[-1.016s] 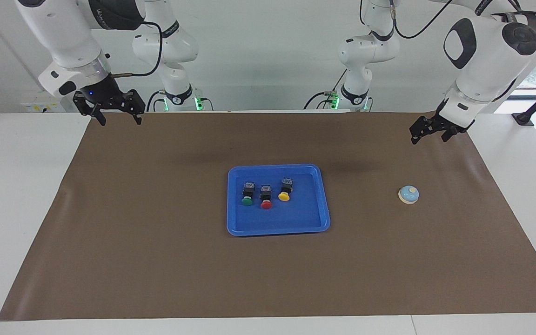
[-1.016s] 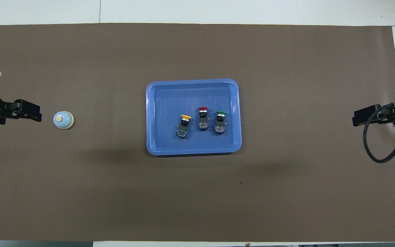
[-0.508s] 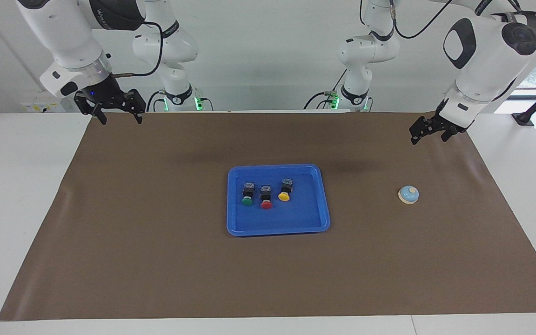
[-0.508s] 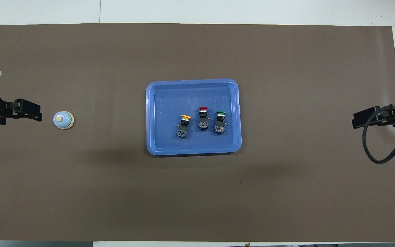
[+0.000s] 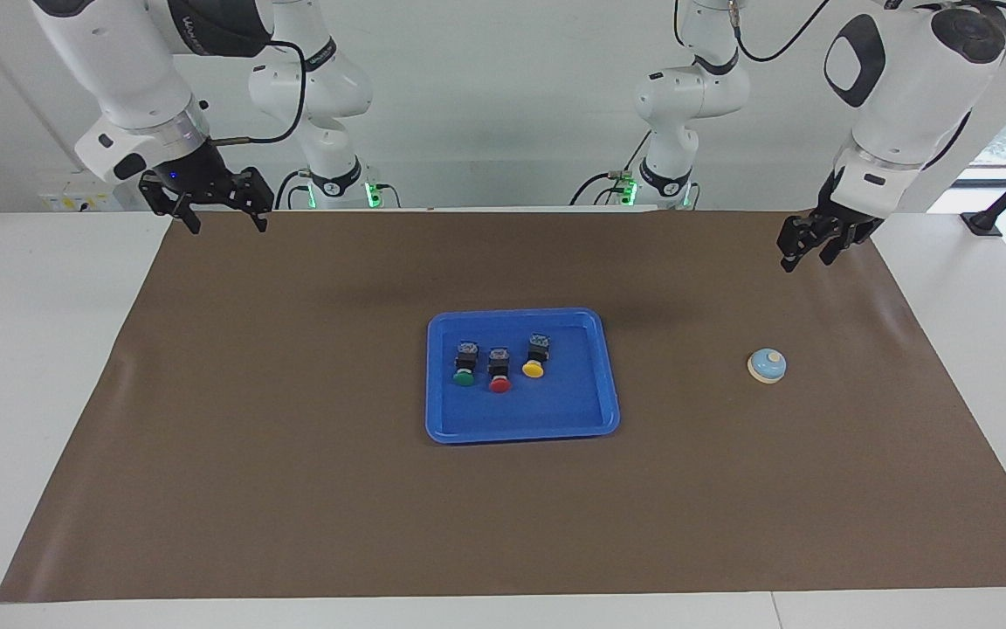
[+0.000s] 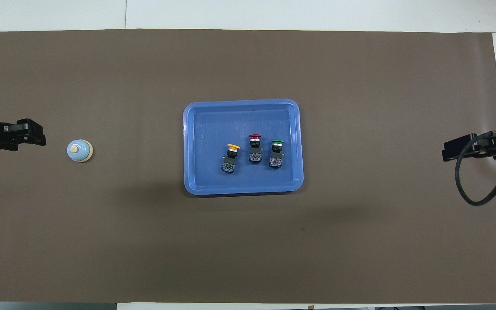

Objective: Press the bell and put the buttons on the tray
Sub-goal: 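Press the bell again with the left gripper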

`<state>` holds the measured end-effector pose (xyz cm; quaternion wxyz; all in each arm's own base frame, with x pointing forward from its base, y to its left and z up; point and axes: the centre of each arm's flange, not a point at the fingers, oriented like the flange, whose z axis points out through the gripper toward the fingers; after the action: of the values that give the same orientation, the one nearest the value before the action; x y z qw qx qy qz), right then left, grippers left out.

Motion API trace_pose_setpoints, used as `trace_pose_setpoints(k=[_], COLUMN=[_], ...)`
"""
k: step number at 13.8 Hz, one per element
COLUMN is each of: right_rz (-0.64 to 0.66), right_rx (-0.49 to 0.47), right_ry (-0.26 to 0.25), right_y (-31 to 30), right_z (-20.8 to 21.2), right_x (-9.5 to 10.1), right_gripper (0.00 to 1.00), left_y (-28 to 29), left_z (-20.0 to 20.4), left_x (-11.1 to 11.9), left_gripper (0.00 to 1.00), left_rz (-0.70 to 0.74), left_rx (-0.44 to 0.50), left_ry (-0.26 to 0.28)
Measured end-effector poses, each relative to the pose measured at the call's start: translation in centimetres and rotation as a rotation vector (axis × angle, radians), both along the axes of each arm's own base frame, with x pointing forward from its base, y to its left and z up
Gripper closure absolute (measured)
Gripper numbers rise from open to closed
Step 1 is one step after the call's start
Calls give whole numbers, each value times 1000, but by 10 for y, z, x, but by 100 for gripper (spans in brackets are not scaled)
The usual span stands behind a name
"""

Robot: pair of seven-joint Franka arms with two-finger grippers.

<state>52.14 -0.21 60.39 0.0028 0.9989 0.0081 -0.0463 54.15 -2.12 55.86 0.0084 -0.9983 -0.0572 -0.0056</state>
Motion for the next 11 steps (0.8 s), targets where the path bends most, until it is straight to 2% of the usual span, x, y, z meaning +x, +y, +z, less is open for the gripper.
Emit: trace_pose_setpoints(k=[2,3,4,6,8,11], right_rz=[0,0,0,0,0,0], right_rx=[0,0,0,0,0,0], right_ry=[0,0,0,0,0,0], right_y=[0,0,0,0,0,0], right_z=[0,0,0,0,0,0], right_x=[0,0,0,0,0,0], right_gripper=[0,0,0,0,0,0], left_y=[6,12,18,26,28,30], left_z=[-31,-50,-68,-105,-147,-175], left_x=[1,2,5,17,31,42], left_gripper=[72,86,96,99,99,99], left_rz=[-5,-19,-36,-60,-67,-66], left_rx=[-1,-2,-5,-14,-22,-28], left_ry=[11,30,52,64,40,26])
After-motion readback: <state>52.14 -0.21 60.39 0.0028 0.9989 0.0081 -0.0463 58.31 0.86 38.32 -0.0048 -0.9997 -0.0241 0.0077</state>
